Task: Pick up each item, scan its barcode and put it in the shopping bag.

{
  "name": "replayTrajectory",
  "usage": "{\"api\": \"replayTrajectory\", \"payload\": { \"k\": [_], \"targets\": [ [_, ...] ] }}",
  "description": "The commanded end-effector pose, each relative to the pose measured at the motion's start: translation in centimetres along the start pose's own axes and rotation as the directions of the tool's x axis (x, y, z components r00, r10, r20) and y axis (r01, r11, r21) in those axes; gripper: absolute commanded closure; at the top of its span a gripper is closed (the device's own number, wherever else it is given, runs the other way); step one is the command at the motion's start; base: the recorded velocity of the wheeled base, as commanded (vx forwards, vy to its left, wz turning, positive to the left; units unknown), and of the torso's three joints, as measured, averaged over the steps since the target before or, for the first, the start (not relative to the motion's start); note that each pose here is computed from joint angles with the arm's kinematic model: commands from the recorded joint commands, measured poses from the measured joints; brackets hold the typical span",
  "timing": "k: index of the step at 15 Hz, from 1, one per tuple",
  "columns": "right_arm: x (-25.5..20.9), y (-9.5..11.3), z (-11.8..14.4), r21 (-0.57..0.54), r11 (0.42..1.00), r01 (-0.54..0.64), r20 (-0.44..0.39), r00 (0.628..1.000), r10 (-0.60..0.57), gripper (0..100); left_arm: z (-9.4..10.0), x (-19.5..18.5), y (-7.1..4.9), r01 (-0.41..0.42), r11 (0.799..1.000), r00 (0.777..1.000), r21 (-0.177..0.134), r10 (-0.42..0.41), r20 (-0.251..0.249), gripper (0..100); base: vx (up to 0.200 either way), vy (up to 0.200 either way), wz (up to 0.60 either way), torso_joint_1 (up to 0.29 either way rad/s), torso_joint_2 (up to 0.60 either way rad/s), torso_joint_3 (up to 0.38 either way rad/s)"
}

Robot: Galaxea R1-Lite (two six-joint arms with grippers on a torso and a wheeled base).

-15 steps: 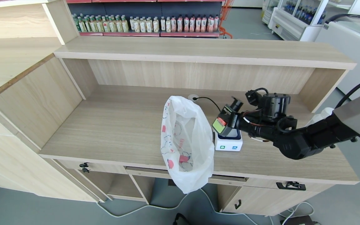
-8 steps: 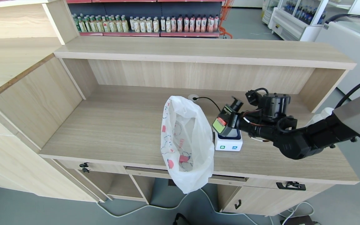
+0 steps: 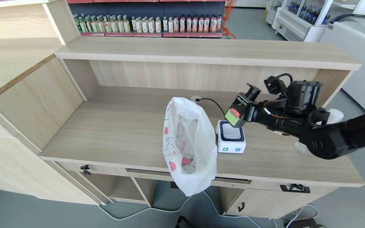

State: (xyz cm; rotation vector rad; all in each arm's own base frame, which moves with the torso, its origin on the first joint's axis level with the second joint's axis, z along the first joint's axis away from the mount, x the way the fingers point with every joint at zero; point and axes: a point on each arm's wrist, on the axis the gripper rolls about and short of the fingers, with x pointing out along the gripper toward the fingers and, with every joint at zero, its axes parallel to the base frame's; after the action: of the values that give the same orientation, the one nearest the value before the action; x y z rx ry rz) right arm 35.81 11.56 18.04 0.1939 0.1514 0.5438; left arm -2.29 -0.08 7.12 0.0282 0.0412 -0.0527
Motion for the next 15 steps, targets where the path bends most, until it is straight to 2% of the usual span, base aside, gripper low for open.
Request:
{"api": "replayTrajectory", "payload": {
  "k": [1,3,4,7,9,10,12,14,15],
  "targets": [
    [-4.2,1.6,2.6,-0.143,0.988,-0.066,0.076,0.994,0.077,100,0.0,0.0,0.0,0.000,1.000,1.000,0.000,0.000,0.000,0,0.000,0.200,0.00,0.002,0.00,-0.002],
    [-5.7,2.4,3.0,-0.293,0.947,-0.133,0.119,0.978,0.174,100,0.0,0.0,0.0,0.000,1.000,1.000,0.000,0.000,0.000,0,0.000,0.200,0.00,-0.007,0.00,0.005],
    [-6.0,2.7,3.0,-0.325,0.935,-0.142,0.119,0.975,0.189,100,0.0,0.0,0.0,0.000,1.000,1.000,0.000,0.000,0.000,0,0.000,0.200,0.00,0.022,0.02,0.002],
    [-5.9,3.4,2.6,-0.333,0.930,-0.155,0.108,0.974,0.201,100,0.0,0.0,0.0,0.000,1.000,1.000,-0.001,0.000,0.000,0,0.000,0.200,0.00,-0.002,0.00,0.004],
    [-5.2,3.0,1.9,-0.327,0.936,-0.130,0.089,0.982,0.168,100,0.0,0.0,0.0,0.000,1.000,1.000,-0.001,0.000,0.000,0,0.000,0.000,0.00,0.000,0.00,0.000],
    [-4.0,2.5,0.7,-0.314,0.947,-0.065,0.074,0.993,0.092,100,0.0,0.0,0.0,0.000,1.000,1.000,-0.001,0.000,0.000,0,0.000,0.000,0.00,0.000,0.00,0.000],
    [-2.7,1.9,-1.1,-0.313,0.949,-0.035,0.038,0.998,0.050,100,0.0,0.0,0.0,0.000,1.000,1.000,-0.001,0.000,0.000,0,0.000,0.000,0.00,0.000,0.00,0.000],
    [-2.0,1.7,-2.2,-0.343,0.939,-0.037,0.067,0.996,0.064,100,0.0,0.0,0.0,0.000,1.000,1.000,-0.001,0.000,0.000,0,0.000,0.000,0.00,0.000,0.00,0.000],
    [-1.8,1.8,-3.1,-0.349,0.936,-0.047,0.056,0.996,0.071,100,0.0,0.0,0.0,0.000,1.000,1.000,-0.001,0.000,0.000,0,0.000,0.000,0.00,0.000,0.00,0.000]
  ]
}}
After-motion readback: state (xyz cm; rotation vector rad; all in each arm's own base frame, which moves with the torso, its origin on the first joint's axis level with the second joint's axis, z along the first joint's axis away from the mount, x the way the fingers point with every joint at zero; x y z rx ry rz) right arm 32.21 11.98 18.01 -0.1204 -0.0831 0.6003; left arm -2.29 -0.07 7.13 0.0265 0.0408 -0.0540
